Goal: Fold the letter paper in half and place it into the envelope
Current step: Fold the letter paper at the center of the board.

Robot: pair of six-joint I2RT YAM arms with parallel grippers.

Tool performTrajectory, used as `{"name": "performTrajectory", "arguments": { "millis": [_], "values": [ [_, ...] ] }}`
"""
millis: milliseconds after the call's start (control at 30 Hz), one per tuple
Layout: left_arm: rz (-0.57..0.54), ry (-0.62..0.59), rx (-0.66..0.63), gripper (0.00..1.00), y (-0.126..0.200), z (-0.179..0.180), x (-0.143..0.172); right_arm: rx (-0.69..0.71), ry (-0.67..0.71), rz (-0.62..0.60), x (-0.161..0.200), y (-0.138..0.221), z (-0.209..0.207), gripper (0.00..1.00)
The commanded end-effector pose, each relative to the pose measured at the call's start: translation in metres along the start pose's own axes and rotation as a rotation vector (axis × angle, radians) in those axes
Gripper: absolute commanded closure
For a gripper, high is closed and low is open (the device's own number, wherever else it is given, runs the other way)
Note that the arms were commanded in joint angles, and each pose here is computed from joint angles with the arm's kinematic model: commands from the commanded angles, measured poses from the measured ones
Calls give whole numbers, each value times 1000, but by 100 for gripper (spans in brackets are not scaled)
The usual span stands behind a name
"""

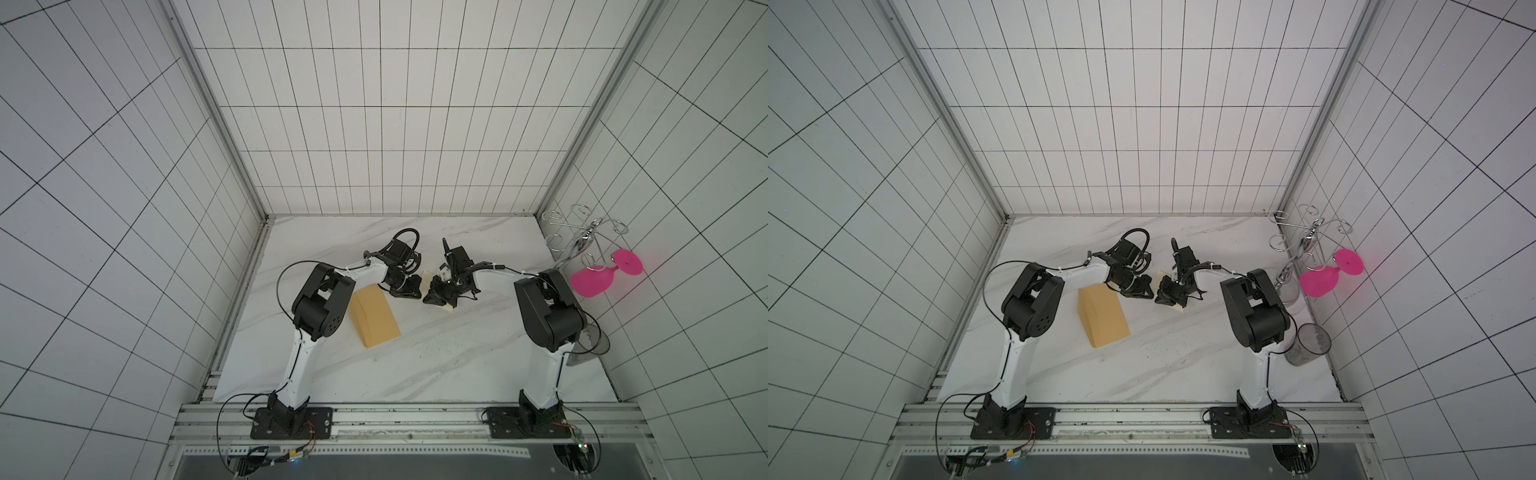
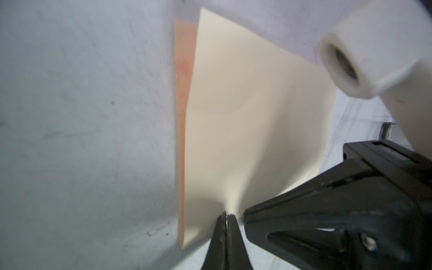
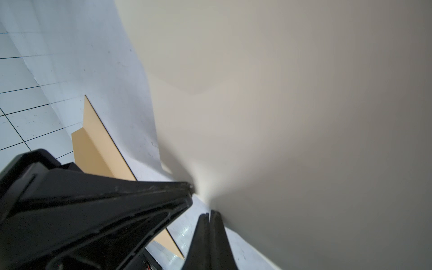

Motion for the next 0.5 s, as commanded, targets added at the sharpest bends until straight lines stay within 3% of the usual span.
{"name": "performTrajectory", "arguments": {
  "millis": [0,467],
  "values": [
    [63,25,-71,100,-12,17,22,113,-84,1,3,-9,-41,100],
    [73,12,-97,100,-7,19,28,156,-98,-46,13,22,-75,100]
  ]
}}
Point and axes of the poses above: each gripper's point midway between its finger pads, its own y axis back along the fingers, its own z axis along the line the jaws close on, x = y × z, the point moved 3 cm from there along y, back along the fingers, and after that the axes turned 12 degrees about -y, right-handed, at the moved point
